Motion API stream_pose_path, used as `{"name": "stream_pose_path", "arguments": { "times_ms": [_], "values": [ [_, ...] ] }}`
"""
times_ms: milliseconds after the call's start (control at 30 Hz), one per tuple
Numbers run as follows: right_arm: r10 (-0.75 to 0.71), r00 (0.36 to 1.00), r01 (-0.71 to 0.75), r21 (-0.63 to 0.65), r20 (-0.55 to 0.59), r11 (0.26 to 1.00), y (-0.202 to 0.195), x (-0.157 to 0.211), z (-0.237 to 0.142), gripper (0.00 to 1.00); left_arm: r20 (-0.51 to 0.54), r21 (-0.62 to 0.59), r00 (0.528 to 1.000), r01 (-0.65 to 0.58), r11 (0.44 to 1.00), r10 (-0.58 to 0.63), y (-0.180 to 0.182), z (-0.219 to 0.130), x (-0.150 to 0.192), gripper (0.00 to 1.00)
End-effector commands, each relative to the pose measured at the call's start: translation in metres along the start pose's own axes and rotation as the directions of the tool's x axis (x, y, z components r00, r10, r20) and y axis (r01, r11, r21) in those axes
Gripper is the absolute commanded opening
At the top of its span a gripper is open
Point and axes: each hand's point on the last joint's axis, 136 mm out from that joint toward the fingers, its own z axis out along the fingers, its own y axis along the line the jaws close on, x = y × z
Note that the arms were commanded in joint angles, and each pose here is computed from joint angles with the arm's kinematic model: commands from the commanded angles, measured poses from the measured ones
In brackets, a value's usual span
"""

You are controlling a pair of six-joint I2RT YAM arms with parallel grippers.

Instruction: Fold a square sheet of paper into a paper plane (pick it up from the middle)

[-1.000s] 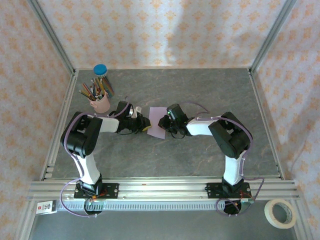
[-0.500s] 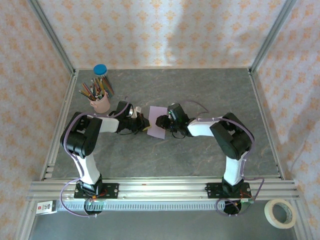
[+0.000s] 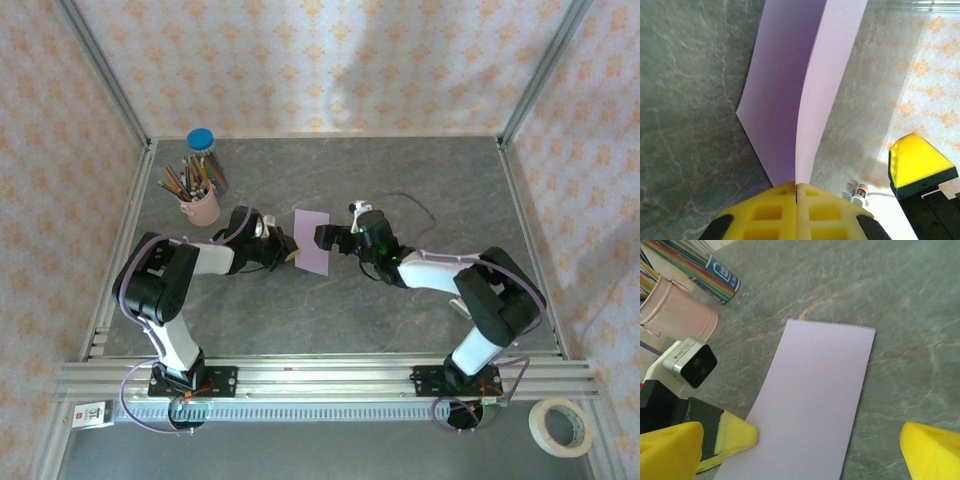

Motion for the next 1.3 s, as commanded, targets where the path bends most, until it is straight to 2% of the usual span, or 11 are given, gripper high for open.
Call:
{"name": "stream_pose_path", "arguments": {
  "times_ms": [0,100,333,533,700,933,1267],
  "values": [
    [-0.156,0.978,0.155,0.019,0.14,0.988,0.003,-0.028,-0.016,1.0,0.052,0.076,0.997,0.052,0.996,-0.056,-0.022,-0.002,-0.001,0.03],
    [-0.241,0.957,0.245,-0.006,0.162,0.969,0.008,-0.025,-0.026,1.0,0.051,0.092,0.995,0.076,0.993,-0.08,-0.028,0.003,0.004,0.03],
    [-0.414,0.907,0.42,-0.103,0.073,0.902,0.026,0.004,-0.025,0.99,0.034,0.089,0.995,0.088,0.992,-0.091,-0.031,0.014,0.008,0.03],
    [-0.562,0.827,0.551,-0.181,-0.017,0.815,0.045,0.043,-0.018,0.81,0.032,0.041,0.997,0.069,0.997,-0.071,-0.024,0.016,0.007,0.02],
    [-0.625,0.779,0.602,-0.22,-0.05,0.768,0.054,0.066,-0.018,0.67,0.034,0.02,0.997,0.072,0.997,-0.073,-0.019,0.017,0.008,0.02],
    [-0.698,0.715,0.681,-0.18,-0.042,0.709,0.053,0.078,-0.016,0.52,0.031,0.022,0.997,0.074,0.997,-0.075,-0.02,0.017,0.008,0.02],
    [-0.744,0.663,0.735,-0.117,-0.081,0.668,0.041,0.089,-0.001,0.56,0.024,0.029,0.997,0.069,0.997,-0.07,-0.023,0.017,0.008,0.02]
  ]
}}
